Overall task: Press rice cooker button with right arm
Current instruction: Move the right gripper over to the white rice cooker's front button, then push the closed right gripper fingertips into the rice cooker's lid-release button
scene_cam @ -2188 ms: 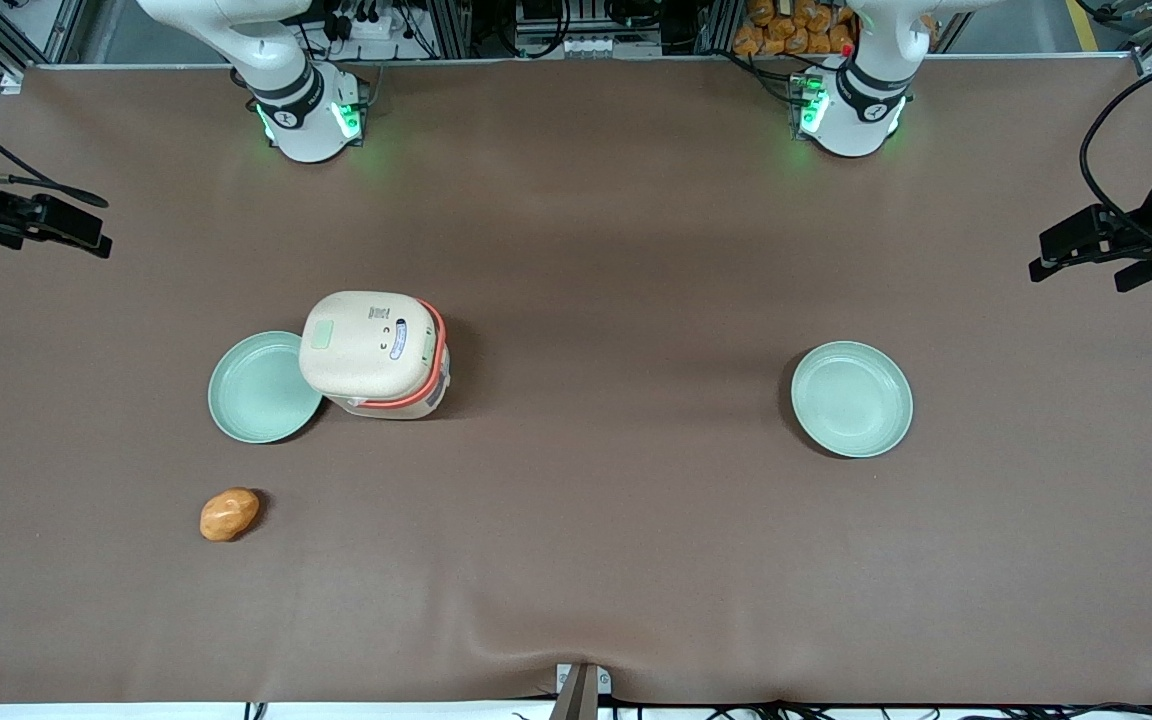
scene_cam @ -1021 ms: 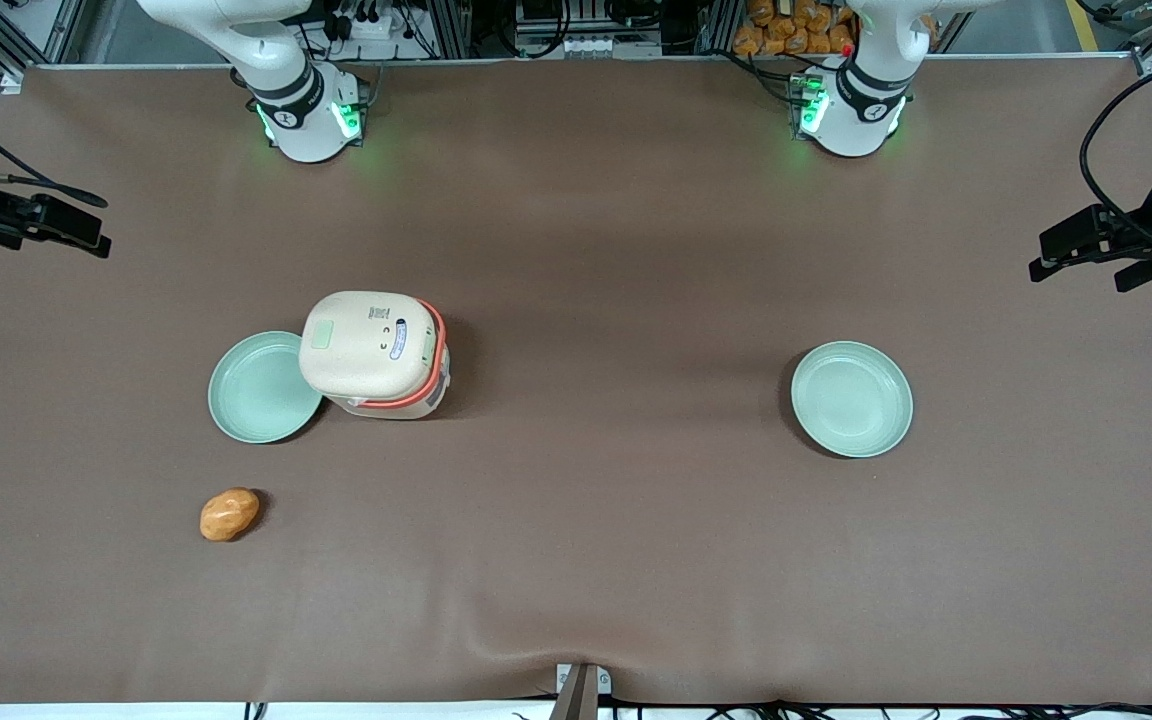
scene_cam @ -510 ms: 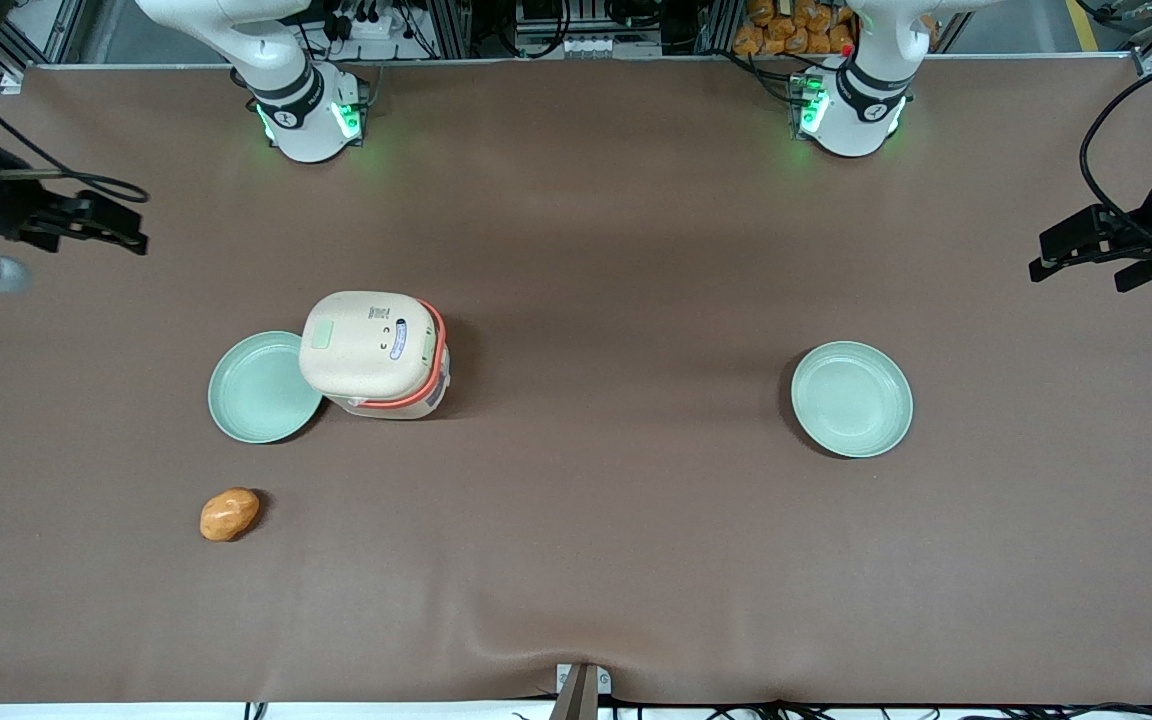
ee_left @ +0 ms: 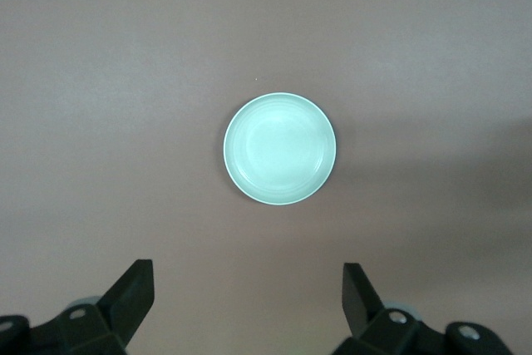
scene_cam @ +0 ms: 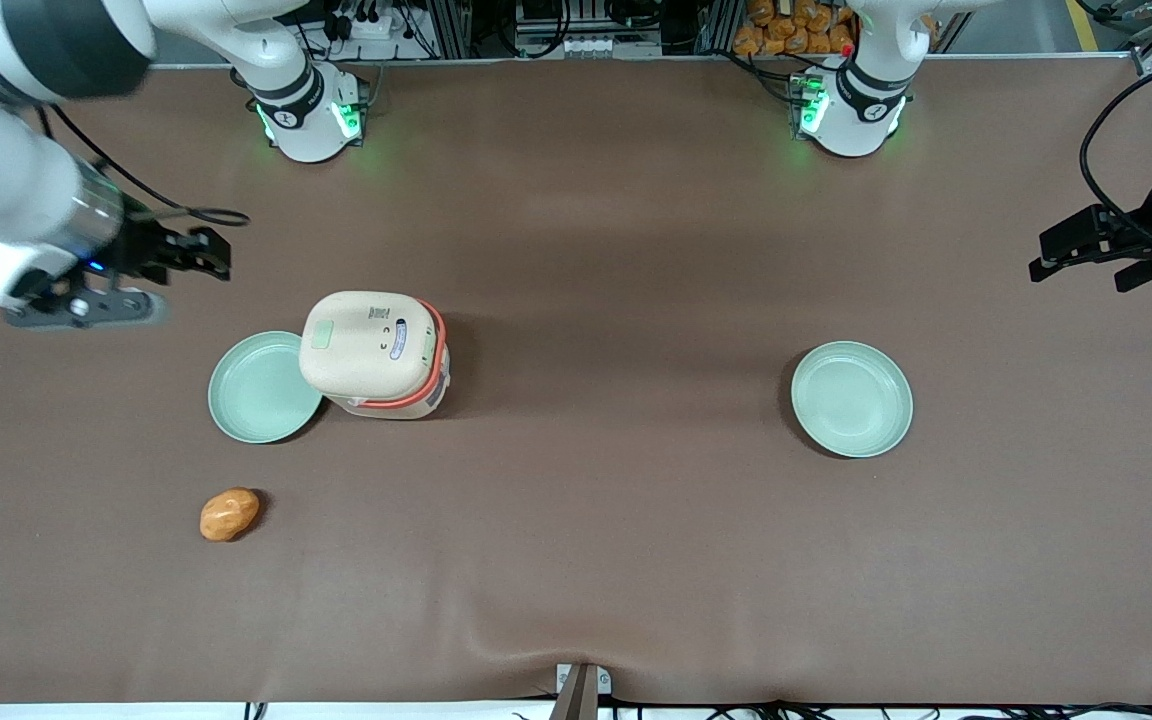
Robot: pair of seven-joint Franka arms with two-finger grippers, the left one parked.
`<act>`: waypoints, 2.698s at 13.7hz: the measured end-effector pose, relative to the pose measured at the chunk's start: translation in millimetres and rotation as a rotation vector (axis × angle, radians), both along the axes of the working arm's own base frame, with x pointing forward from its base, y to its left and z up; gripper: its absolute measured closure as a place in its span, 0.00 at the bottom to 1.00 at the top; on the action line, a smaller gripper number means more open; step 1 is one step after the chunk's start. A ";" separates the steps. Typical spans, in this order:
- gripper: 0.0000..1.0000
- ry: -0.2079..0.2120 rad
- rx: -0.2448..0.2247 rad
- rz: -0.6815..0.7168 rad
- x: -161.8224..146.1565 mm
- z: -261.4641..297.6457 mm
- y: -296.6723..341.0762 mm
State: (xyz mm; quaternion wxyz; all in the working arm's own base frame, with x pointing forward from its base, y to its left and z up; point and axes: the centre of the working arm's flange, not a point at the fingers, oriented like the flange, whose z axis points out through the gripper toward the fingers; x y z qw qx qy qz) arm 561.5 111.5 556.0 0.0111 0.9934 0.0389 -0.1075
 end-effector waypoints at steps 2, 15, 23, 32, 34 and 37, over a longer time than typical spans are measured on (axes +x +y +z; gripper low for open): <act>0.65 0.029 -0.007 0.002 5.3 -31.2 2.9; 0.93 0.151 0.030 0.006 16.1 -161.6 34.3; 0.94 0.189 0.015 0.013 20.4 -200.8 42.2; 0.95 0.188 0.017 0.014 22.3 -207.6 44.5; 0.95 0.188 0.017 0.014 22.3 -207.6 44.5; 0.95 0.186 0.017 0.014 22.7 -206.9 44.5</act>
